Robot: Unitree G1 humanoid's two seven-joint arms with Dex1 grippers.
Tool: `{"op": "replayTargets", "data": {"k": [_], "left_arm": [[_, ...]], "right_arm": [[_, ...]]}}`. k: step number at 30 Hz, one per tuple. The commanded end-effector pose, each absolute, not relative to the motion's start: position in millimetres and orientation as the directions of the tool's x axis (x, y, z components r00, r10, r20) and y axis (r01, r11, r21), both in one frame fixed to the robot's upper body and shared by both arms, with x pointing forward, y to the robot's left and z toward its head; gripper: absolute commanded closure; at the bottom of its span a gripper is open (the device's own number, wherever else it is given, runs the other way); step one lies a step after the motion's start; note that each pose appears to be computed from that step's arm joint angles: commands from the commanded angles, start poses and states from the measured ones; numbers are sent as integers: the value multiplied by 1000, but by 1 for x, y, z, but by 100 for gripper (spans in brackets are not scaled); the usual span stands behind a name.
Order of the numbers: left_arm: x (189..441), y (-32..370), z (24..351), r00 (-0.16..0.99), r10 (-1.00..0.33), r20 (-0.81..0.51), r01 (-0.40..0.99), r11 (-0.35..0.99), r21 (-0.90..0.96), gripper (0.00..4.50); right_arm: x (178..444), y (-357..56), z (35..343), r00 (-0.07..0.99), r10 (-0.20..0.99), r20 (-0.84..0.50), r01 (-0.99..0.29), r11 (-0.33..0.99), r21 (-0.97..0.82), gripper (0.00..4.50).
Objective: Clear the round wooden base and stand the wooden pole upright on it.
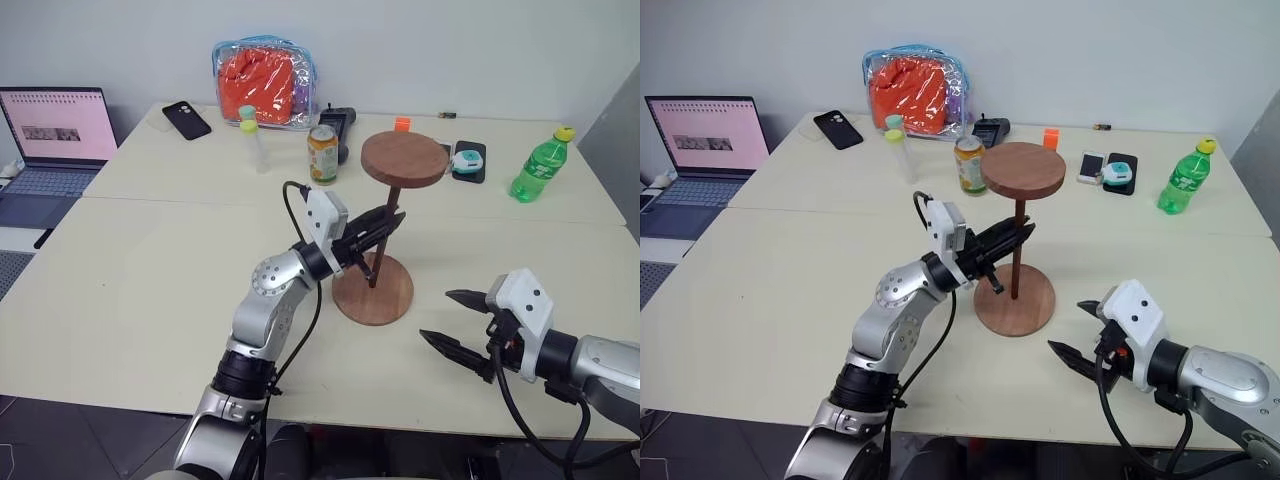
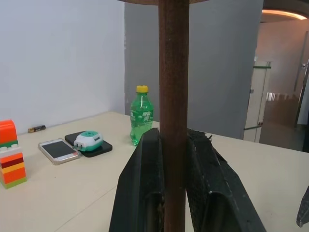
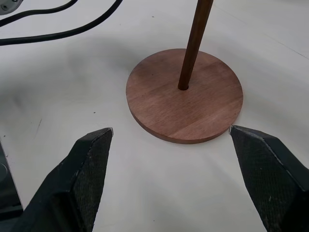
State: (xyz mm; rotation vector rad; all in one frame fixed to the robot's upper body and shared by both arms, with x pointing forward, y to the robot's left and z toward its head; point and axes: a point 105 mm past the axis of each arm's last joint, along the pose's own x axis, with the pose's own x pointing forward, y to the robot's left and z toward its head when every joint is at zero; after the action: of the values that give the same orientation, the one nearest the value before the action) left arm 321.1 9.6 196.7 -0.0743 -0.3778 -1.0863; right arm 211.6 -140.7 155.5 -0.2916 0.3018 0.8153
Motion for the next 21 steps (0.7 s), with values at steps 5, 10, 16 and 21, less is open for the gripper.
{"op": "replayTargets", "data": {"k": [5, 10, 16, 21], "left_arm": [[320, 4, 198, 401, -845, 353, 871, 472, 140, 423], [320, 4, 198, 397, -847, 352, 869, 471, 153, 423], [321, 9, 192, 424, -841, 335, 859, 490, 144, 423], [320, 18, 180, 454, -839, 301, 852, 507, 130, 423]], "right_arm": [[207, -136, 165, 644, 680, -350, -759, 624, -185, 46], [207, -135, 165, 645, 680, -349, -758, 625, -186, 46], [208, -134, 165, 642, 685, -345, -762, 620, -187, 46], [209, -132, 166, 641, 691, -333, -763, 619, -184, 46]]}}
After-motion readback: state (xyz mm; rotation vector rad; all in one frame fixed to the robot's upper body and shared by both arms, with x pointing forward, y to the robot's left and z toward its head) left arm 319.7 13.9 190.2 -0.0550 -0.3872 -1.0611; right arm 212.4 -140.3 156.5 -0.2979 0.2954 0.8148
